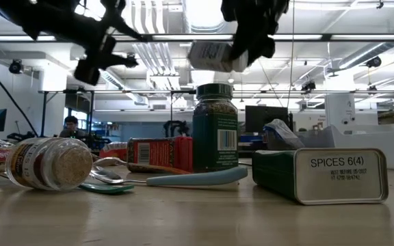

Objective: Pick & Place Food Item
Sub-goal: Put the white seasoning bottle into the white bin

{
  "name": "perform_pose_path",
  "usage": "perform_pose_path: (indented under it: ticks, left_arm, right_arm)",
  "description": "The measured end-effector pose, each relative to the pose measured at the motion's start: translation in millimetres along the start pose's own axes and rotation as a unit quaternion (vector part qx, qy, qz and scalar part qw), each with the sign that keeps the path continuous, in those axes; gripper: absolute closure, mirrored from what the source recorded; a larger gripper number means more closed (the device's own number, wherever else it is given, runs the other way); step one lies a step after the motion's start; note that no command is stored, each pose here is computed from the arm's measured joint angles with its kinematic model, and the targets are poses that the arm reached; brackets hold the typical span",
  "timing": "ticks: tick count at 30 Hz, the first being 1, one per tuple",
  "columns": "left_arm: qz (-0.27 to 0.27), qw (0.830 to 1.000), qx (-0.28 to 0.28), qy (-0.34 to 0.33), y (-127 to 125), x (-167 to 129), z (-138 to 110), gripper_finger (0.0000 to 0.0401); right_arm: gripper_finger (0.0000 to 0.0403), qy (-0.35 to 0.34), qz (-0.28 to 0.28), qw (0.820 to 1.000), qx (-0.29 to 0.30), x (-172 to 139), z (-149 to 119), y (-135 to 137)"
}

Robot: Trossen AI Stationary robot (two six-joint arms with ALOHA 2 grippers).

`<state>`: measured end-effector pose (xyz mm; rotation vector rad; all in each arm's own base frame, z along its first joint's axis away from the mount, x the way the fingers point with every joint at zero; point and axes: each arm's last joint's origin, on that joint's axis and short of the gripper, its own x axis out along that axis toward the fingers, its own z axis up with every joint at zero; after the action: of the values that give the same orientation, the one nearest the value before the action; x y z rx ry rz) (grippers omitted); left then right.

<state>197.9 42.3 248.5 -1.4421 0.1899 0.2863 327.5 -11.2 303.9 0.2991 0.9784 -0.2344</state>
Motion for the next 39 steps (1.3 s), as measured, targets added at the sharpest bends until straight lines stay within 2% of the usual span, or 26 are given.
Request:
perform_pose_path:
  ticks: [4, 8, 16, 20, 29, 39]
  left_arm:
    - [-0.031, 0.999, -0.024, 0.033, -2, 13, 3, 0.0136]
    - [-0.024, 0.997, -0.041, 0.068, -2, 25, 4, 0.0086]
    - [-0.027, 0.996, -0.032, 0.074, -19, 43, 10, 0.0025]
    - [-0.024, 0.996, -0.036, 0.078, -25, 52, 12, 0.0018]
    - [-0.02, 0.989, -0.042, 0.14, -35, 79, 15, 0.0018]
    - [-0.016, 0.982, -0.044, 0.183, -37, 100, 17, 0.0018]
  right_arm:
    - [0.0206, -0.01, 0.009, 1.0, -0.01, -4, 2, 7]
    - [0.0206, -0.018, 0.011, 1.0, -0.014, -7, 5, 8]
    - [0.0206, -0.022, 0.031, 0.999, -0.033, -7, 7, 11]
    - [0.0206, -0.027, 0.04, 0.998, -0.037, -7, 8, 12]
    - [0.0206, -0.037, 0.042, 0.997, -0.047, -7, 10, 13]
    - [0.0206, -0.045, 0.043, 0.996, -0.063, -7, 11, 15]
